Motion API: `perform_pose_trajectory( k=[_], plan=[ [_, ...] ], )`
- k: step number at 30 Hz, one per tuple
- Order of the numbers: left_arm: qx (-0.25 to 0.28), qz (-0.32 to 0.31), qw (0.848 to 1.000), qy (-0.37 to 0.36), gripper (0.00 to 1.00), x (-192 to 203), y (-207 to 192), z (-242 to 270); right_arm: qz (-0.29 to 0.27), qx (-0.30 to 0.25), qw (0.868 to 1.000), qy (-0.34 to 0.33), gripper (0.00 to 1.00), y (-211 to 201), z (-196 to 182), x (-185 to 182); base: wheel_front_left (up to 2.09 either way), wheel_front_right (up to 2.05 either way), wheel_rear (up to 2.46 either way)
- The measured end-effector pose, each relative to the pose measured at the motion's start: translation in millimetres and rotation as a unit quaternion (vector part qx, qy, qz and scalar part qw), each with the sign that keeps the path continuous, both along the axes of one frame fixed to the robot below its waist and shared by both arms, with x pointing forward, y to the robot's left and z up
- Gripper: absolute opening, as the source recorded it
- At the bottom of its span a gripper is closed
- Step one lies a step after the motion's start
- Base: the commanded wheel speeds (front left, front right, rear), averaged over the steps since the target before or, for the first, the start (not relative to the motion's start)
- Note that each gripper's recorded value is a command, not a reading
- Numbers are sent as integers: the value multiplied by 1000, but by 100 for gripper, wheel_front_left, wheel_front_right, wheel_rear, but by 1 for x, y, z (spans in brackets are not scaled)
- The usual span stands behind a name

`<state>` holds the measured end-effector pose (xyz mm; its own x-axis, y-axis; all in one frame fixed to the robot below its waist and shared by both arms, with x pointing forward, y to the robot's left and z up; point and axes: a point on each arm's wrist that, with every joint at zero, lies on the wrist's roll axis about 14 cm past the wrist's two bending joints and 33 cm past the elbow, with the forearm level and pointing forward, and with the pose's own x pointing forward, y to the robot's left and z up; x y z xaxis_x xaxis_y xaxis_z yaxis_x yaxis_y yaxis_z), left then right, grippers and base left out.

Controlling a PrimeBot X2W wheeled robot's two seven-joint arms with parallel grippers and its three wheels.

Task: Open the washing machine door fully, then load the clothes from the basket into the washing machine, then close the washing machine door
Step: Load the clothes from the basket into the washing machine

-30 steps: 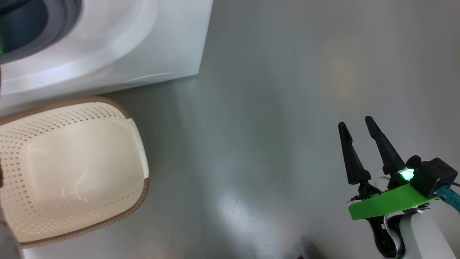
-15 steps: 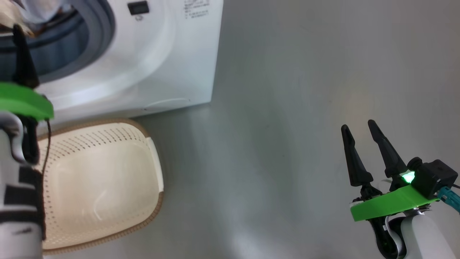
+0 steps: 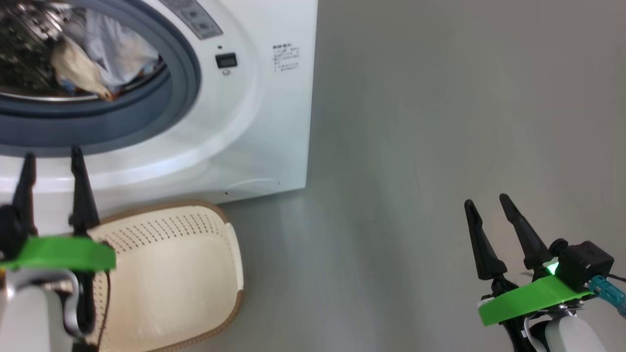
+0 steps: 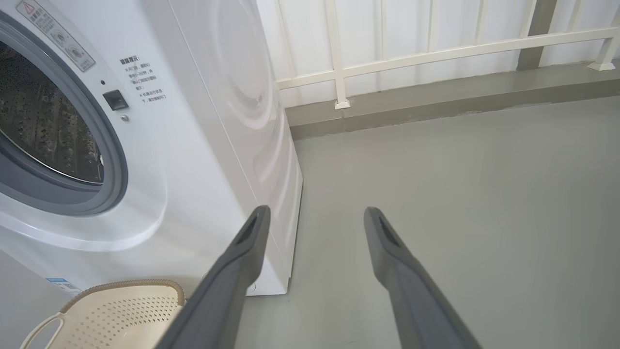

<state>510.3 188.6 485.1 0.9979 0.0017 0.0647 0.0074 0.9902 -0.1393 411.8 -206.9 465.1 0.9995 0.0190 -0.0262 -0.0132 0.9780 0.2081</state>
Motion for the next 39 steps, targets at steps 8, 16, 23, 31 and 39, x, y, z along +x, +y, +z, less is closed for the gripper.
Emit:
perform_pose_trajectory(
  k=[8, 16, 23, 31, 39],
  plan=[
    [23, -2, 999, -24, 100, -55, 1, 22, 8, 1, 1000, -18, 100, 6, 16, -19, 0, 0, 0],
    [35, 2, 999, -24, 100, -106, 3, 27, 21, -10, 999, -34, 100, 13, 29, -40, 0, 0, 0],
    [43, 15, 999, -29, 100, -135, 7, 34, 22, -10, 998, -51, 100, 14, 40, -49, 0, 0, 0],
    [46, 35, 998, -19, 100, -155, 16, 30, 22, -5, 999, -49, 100, 17, 38, -59, 0, 0, 0],
    [42, 44, 998, -18, 100, -158, 19, 30, 29, -11, 998, -51, 100, 21, 40, -57, 0, 0, 0]
  ],
)
